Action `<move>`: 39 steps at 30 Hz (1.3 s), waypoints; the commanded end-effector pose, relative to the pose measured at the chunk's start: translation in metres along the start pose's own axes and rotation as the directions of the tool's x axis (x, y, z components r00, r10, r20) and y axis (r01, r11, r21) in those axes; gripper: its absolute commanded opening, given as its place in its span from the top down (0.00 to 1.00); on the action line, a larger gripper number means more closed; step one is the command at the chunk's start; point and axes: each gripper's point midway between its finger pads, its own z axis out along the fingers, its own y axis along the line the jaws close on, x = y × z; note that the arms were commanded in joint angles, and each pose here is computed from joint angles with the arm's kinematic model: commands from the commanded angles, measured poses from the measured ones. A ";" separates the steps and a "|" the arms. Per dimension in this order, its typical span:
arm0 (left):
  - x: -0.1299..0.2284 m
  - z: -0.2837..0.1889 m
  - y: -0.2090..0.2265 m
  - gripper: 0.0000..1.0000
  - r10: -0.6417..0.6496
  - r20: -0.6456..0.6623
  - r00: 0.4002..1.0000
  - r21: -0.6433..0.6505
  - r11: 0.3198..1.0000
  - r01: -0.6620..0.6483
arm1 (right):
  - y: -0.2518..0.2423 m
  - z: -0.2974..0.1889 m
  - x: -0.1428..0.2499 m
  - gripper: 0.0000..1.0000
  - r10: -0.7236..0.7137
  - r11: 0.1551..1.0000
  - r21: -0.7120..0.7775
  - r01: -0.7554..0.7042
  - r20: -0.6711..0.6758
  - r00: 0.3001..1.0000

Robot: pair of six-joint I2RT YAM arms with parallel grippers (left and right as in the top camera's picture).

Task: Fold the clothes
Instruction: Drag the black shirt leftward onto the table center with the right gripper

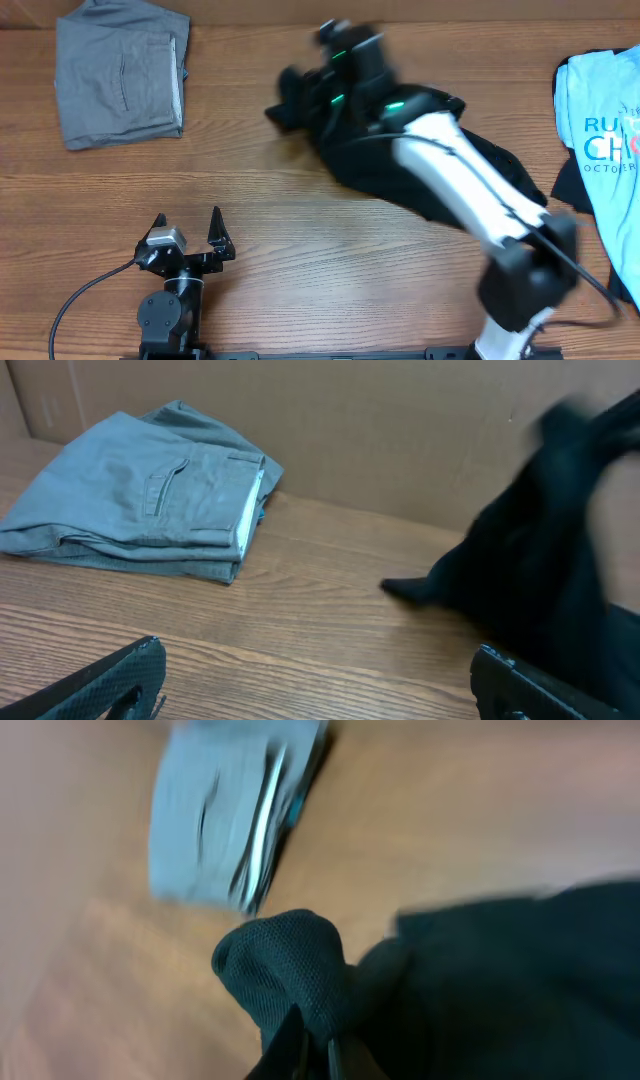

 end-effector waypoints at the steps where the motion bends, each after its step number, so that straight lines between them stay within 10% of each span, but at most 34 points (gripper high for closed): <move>1: -0.002 0.000 0.002 0.00 0.014 0.011 1.000 -0.010 1.000 -0.014 | 0.042 0.024 0.029 0.92 -0.030 0.998 -0.061 0.026 -0.060 0.998; 5: -0.002 0.000 0.002 0.00 0.014 0.011 1.000 -0.010 1.000 -0.014 | 0.053 0.019 0.027 0.64 -0.053 0.998 -0.033 0.052 -0.030 0.998; 10: -0.002 0.000 0.002 0.00 0.014 0.011 1.000 -0.010 1.000 -0.014 | 0.037 -0.032 -0.007 0.00 -0.015 1.000 0.016 0.015 0.021 1.000; 22: -0.002 0.000 0.002 0.00 0.014 0.011 1.000 -0.010 1.000 -0.014 | -0.098 -0.196 0.027 0.00 0.377 0.872 0.379 -0.310 -0.115 0.919; 33: -0.001 0.000 -0.001 0.00 -0.002 0.007 1.000 0.009 1.000 0.002 | -0.161 -0.213 0.107 0.00 0.642 0.667 0.612 -0.425 -0.183 0.745; 39: 0.006 -0.003 -0.029 0.00 -0.217 -0.072 0.973 0.162 0.960 0.226 | -0.178 -0.197 0.176 0.13 0.714 0.618 0.685 -0.386 -0.282 0.641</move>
